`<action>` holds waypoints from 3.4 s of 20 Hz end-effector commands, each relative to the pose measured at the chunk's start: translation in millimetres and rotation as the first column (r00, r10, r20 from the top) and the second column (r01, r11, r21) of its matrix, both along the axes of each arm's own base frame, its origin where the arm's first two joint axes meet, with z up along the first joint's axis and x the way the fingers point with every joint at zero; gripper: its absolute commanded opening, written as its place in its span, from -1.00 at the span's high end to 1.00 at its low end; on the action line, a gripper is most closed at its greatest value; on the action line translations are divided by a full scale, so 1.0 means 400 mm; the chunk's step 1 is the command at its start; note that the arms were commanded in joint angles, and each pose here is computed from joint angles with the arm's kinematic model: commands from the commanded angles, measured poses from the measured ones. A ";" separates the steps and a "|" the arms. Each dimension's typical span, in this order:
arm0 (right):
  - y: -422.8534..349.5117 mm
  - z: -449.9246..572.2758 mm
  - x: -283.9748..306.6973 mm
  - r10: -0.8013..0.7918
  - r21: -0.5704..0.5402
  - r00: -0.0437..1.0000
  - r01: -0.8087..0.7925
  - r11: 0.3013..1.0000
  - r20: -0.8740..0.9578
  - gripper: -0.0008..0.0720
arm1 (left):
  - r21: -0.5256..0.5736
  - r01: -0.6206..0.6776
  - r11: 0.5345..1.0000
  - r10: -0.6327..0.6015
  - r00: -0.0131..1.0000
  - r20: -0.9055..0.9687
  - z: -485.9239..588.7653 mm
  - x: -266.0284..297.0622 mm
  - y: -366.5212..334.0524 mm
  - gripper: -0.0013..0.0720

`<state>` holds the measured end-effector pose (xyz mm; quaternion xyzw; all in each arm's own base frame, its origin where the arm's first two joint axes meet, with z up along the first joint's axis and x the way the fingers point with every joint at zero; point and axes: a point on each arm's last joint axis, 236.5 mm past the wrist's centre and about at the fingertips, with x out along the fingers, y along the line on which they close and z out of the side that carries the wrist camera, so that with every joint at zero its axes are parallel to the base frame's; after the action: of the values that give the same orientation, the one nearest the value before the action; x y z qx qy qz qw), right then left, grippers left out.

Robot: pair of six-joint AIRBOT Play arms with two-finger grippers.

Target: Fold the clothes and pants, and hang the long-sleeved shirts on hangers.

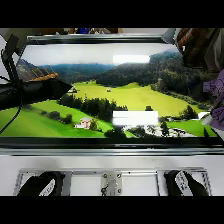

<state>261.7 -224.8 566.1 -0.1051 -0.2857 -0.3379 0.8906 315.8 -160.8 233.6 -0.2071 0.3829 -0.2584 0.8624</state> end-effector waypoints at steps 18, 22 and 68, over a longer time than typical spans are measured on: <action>-0.291 -0.107 -0.093 -0.239 0.135 0.970 0.241 0.961 -0.035 0.91 | 0.008 0.015 1.000 -0.015 1.000 -0.022 -0.011 -0.012 -0.002 0.92; -0.326 -0.143 -0.068 -0.231 0.166 0.971 0.237 0.957 -0.052 0.91 | 0.011 0.022 1.000 -0.022 0.999 -0.032 -0.015 -0.017 -0.003 0.92; 1.289 -0.980 -0.008 0.587 0.708 -0.629 -0.694 -0.128 -0.510 -0.08 | 0.085 0.169 0.982 -0.174 0.983 0.060 -0.011 -0.065 -0.137 0.92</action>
<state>265.8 283.9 183.9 -0.0485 0.2165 0.5822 0.7822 290.0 -213.3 228.6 -0.1315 0.3828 -0.3208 0.8563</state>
